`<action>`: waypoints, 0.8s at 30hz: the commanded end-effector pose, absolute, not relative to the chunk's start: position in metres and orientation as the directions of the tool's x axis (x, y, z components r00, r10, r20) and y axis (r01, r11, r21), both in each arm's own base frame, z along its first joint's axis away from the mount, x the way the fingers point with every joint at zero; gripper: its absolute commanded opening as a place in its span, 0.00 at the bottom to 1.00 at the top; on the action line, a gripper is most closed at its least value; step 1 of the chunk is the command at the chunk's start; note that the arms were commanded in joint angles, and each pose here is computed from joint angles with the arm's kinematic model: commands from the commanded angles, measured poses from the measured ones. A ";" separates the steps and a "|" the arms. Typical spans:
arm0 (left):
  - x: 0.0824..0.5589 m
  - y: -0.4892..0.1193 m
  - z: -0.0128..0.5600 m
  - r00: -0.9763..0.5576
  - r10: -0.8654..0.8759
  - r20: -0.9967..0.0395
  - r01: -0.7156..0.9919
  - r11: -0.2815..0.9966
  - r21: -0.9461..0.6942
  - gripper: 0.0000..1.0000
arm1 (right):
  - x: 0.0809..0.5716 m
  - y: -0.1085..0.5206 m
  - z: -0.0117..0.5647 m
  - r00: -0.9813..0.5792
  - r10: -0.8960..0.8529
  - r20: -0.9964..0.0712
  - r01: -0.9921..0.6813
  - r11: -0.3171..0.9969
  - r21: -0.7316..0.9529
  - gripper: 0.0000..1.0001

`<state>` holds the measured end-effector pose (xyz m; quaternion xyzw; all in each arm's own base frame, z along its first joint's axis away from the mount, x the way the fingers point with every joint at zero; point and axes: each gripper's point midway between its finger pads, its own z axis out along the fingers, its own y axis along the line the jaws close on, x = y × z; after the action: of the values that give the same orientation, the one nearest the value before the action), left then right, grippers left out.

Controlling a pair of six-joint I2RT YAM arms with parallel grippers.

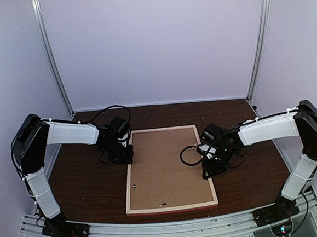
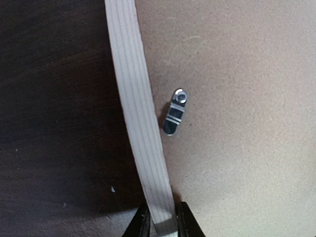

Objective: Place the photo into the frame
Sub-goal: Press the fastener onto the backboard.

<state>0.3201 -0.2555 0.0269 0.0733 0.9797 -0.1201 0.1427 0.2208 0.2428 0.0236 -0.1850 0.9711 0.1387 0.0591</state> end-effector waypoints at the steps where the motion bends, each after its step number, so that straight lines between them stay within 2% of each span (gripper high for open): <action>1: 0.327 -0.270 0.034 -0.929 0.145 -0.341 0.236 0.941 -0.241 0.19 | 0.215 0.238 0.006 -0.903 -0.409 -0.130 -0.428 0.878 0.214 0.29; 10: 0.326 -0.270 0.033 -0.928 0.147 -0.342 0.238 0.940 -0.243 0.19 | 0.211 0.239 0.003 -0.882 -0.456 -0.117 -0.471 0.853 0.224 0.25; 20: 0.326 -0.269 0.035 -0.927 0.147 -0.346 0.239 0.941 -0.241 0.19 | 0.199 0.233 0.000 -0.870 -0.485 -0.093 -0.492 0.838 0.235 0.40; 24: 0.327 -0.270 0.035 -0.926 0.147 -0.347 0.240 0.940 -0.242 0.19 | 0.196 0.233 -0.001 -0.864 -0.495 -0.094 -0.502 0.830 0.242 0.43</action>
<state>0.3201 -0.2555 0.0269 0.0737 0.9797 -0.1201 0.1427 0.2195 0.2449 0.0226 -0.2330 0.9595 0.1472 0.0575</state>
